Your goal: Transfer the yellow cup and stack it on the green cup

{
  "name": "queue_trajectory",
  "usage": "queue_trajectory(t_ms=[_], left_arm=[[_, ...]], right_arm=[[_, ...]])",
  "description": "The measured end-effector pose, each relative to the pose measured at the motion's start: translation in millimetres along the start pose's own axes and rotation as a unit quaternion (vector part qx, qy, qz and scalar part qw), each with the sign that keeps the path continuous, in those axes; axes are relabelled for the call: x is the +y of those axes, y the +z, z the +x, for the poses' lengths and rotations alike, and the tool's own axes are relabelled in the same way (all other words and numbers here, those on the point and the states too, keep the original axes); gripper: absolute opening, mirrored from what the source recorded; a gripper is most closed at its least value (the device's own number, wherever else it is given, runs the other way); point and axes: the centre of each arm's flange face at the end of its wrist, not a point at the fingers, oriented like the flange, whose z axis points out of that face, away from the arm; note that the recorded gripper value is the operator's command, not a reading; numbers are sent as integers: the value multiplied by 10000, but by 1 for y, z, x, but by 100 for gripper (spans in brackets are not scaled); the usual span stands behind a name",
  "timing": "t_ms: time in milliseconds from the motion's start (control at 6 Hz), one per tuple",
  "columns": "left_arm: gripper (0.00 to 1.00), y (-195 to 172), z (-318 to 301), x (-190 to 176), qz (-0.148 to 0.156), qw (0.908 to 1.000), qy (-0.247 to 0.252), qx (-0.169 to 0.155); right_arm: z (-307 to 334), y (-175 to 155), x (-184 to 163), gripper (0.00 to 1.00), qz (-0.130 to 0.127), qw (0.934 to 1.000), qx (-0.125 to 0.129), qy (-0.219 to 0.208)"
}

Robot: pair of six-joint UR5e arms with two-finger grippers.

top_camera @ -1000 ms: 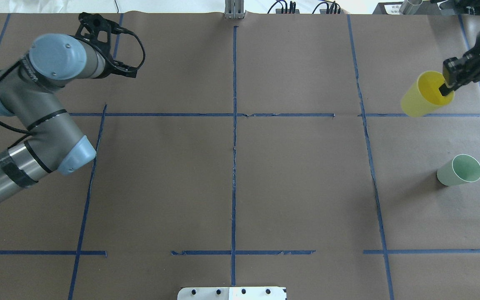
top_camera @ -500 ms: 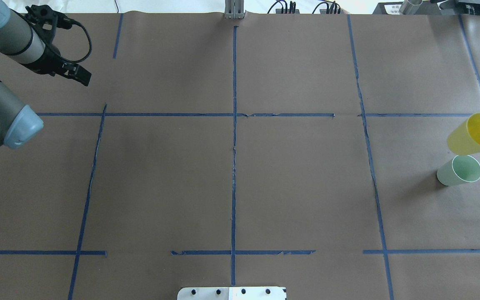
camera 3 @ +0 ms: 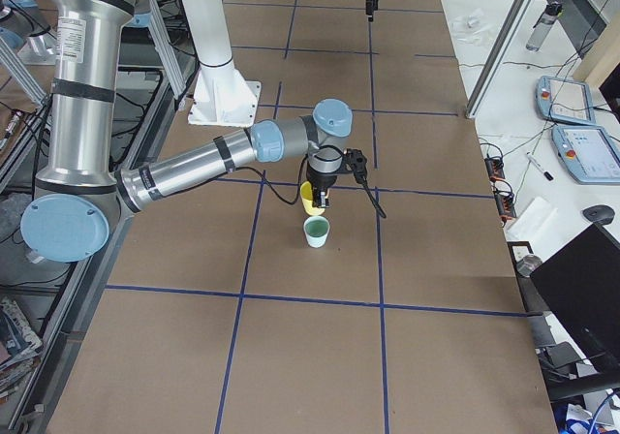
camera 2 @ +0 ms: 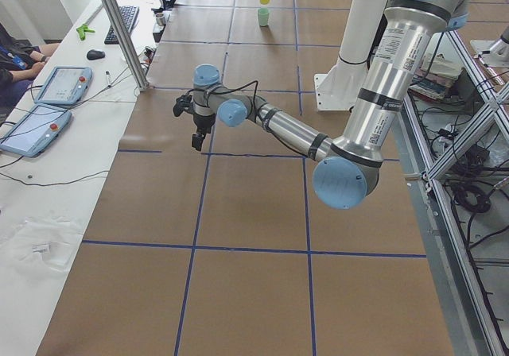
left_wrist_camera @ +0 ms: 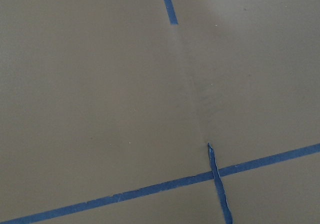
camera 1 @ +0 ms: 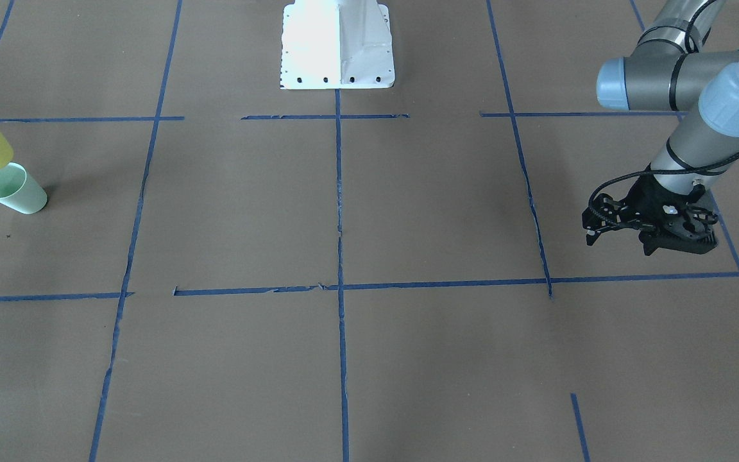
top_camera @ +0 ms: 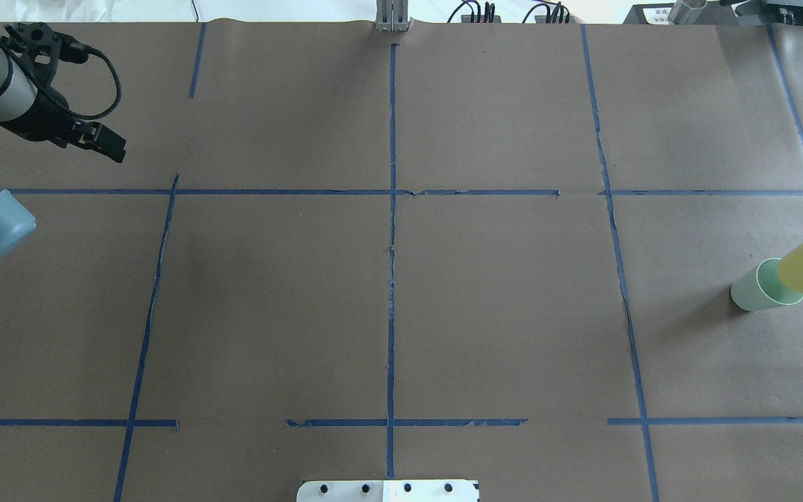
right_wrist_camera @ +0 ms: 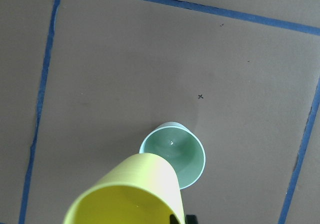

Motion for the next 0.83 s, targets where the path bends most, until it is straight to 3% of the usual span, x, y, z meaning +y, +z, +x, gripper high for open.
queue_trajectory(t_ms=[833], left_arm=[[100, -8, 4, 1, 58, 10000, 39, 40]], right_arm=[[21, 32, -22, 3, -81, 10000, -16, 22]])
